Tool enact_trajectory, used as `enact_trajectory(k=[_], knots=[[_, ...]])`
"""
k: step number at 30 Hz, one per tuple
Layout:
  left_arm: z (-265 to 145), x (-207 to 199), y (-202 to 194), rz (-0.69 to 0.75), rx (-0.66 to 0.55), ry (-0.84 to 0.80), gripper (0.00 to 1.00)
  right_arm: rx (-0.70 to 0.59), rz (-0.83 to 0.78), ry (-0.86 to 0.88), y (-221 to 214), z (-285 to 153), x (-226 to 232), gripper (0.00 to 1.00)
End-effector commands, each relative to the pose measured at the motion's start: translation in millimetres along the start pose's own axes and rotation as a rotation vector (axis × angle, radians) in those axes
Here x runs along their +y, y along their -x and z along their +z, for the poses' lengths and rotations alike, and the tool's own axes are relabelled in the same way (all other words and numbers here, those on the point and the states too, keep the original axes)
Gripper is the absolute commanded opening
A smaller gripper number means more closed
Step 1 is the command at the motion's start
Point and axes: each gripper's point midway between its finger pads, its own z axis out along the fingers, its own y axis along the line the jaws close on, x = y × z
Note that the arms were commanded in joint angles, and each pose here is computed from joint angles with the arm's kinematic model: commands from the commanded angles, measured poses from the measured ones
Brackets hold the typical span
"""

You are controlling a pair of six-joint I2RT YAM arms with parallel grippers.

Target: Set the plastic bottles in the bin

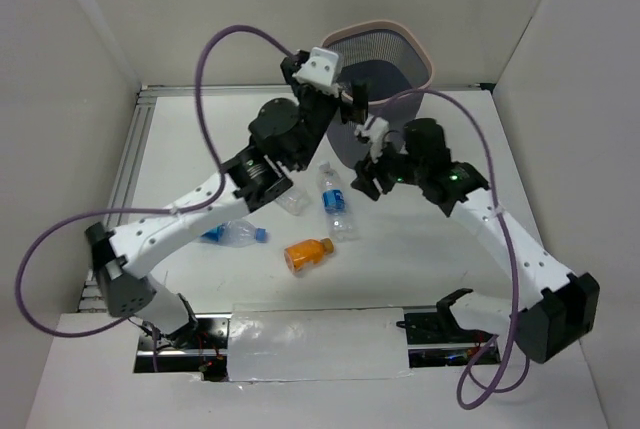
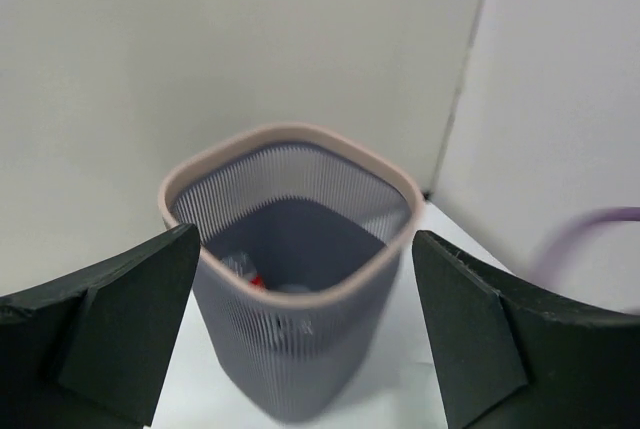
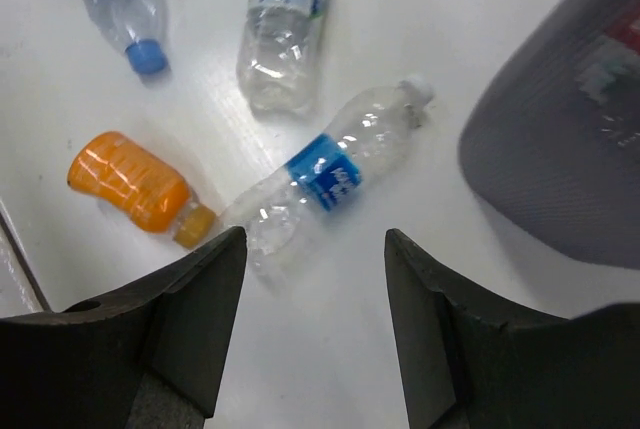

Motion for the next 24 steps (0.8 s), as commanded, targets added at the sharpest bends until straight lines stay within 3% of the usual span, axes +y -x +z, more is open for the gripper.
enact_trajectory(k=[1, 3, 6, 7, 9, 11, 13, 18, 24], knots=[[-44.1, 9.3, -2.2, -0.024, 0.102, 0.007, 1.0, 0.076, -0.053, -0.06, 1.4, 30.3, 12.3, 0.64], [-76.7, 5.4, -6.6, -0.08, 0.143, -0.046, 1.0, 0.109, -0.064, -0.052, -1.0, 50.8, 36.7, 0.64], [-115.2, 9.7, -42.4, -0.083, 0.267, -0.079, 1.0, 0.169, -0.021, -0.133, -11.0, 78.1, 37.4, 0.66], [-132.5, 14.3, -34.6, -0.105, 0.267, -0.092, 1.0, 0.219, 0.003, -0.195, -22.2, 89.9, 25.9, 0.66], [-163.2, 19.5, -71.6, -0.076, 0.372, -0.122, 1.0, 0.256, 0.071, -0.257, -31.0, 103.0, 21.2, 0.72], [-188.5, 30.9, -71.3, -0.095, 0.377, -0.136, 1.0, 0.305, 0.106, -0.332, -42.9, 119.0, 8.9, 0.74], [-209.8, 37.0, -95.7, -0.081, 0.443, -0.154, 1.0, 0.346, 0.15, -0.355, -57.7, 133.0, 4.0, 0.81], [-239.8, 41.3, -119.2, -0.073, 0.504, -0.203, 1.0, 0.399, 0.186, -0.36, -79.7, 153.2, -1.9, 0.89], [-252.1, 30.9, -154.0, 0.003, 0.607, -0.272, 1.0, 0.446, 0.231, -0.355, -105.9, 165.1, -13.1, 0.89]])
